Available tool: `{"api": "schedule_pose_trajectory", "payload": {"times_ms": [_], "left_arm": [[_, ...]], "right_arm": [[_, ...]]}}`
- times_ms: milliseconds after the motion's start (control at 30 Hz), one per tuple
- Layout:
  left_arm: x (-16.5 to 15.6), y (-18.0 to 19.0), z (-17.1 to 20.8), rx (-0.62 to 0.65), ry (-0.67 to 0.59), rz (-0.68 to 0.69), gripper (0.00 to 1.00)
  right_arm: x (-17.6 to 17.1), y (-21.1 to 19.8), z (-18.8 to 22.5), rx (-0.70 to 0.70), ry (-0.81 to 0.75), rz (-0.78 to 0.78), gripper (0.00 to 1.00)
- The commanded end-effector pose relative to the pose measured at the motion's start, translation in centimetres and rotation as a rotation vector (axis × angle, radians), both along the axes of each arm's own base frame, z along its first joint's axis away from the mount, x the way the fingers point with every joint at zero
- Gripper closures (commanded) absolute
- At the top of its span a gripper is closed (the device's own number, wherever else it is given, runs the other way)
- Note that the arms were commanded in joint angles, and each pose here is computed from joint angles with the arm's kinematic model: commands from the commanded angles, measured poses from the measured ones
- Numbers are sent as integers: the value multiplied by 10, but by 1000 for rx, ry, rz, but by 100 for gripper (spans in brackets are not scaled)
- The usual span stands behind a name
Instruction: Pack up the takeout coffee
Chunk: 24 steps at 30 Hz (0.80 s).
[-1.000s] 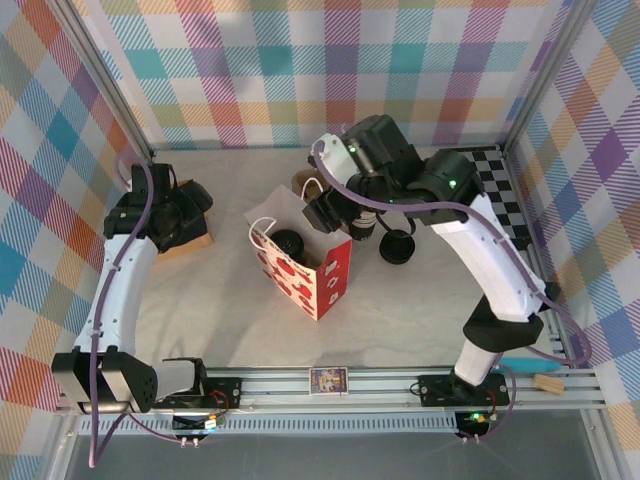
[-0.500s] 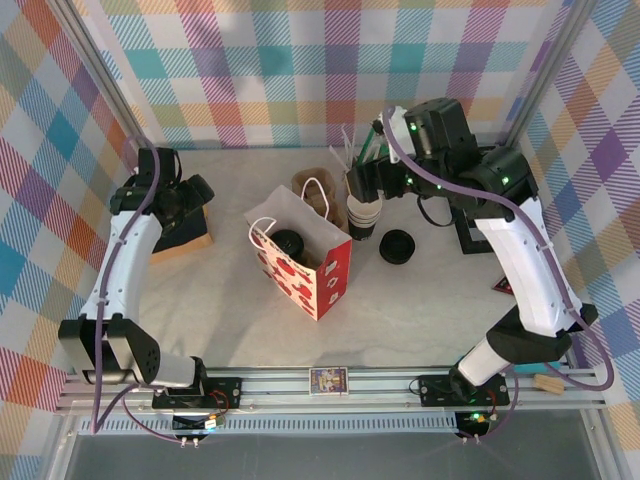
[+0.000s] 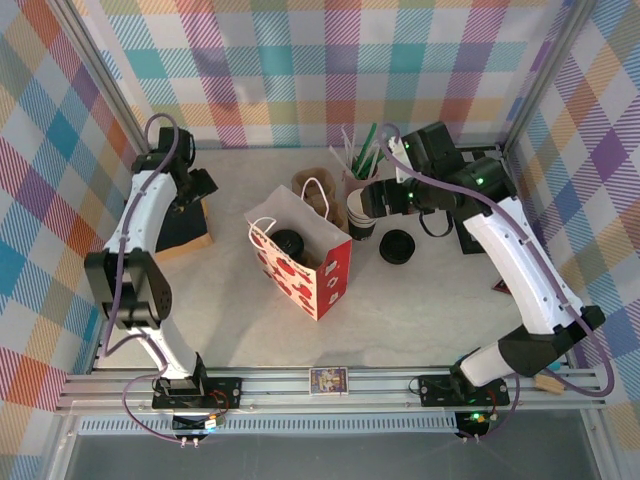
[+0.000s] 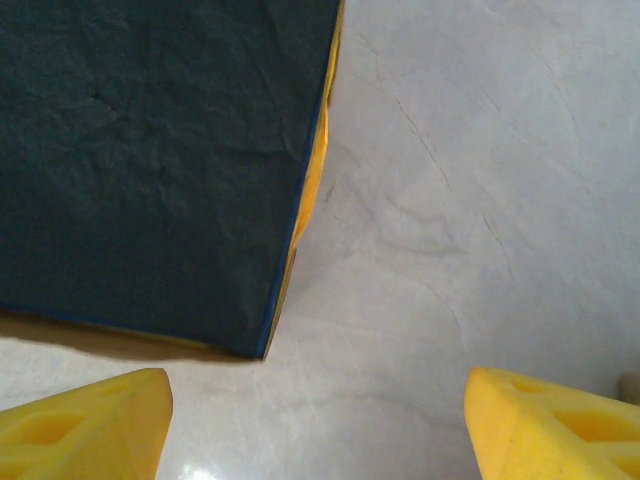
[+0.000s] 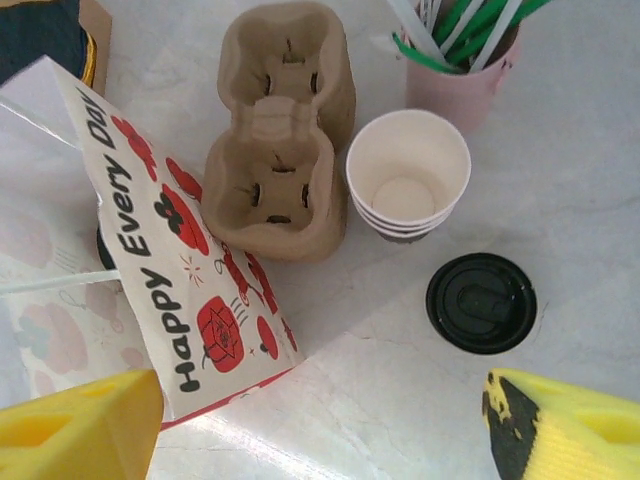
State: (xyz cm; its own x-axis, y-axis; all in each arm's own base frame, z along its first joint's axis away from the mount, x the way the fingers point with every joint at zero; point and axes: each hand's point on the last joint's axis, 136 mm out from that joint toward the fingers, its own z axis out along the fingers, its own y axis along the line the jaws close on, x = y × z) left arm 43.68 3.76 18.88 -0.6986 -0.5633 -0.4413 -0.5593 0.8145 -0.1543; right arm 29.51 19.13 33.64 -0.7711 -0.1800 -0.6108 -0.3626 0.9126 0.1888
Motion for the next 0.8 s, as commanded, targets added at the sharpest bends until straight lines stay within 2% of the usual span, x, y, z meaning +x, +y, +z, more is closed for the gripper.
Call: {"api": "schedule_pose_trajectory", "payload": {"times_ms": [0, 100, 500, 767], "left_arm": [[12, 19, -6, 28, 46, 38, 31], [21, 25, -26, 54, 112, 34, 37], [51, 37, -67, 104, 196, 9, 54], [49, 39, -86, 85, 234, 17, 55]], "right_arm": [[2, 4, 3, 84, -18, -14, 19], [4, 4, -10, 88, 5, -21, 19], [9, 9, -42, 106, 99, -16, 24], [14, 21, -53, 130, 154, -8, 26]]}}
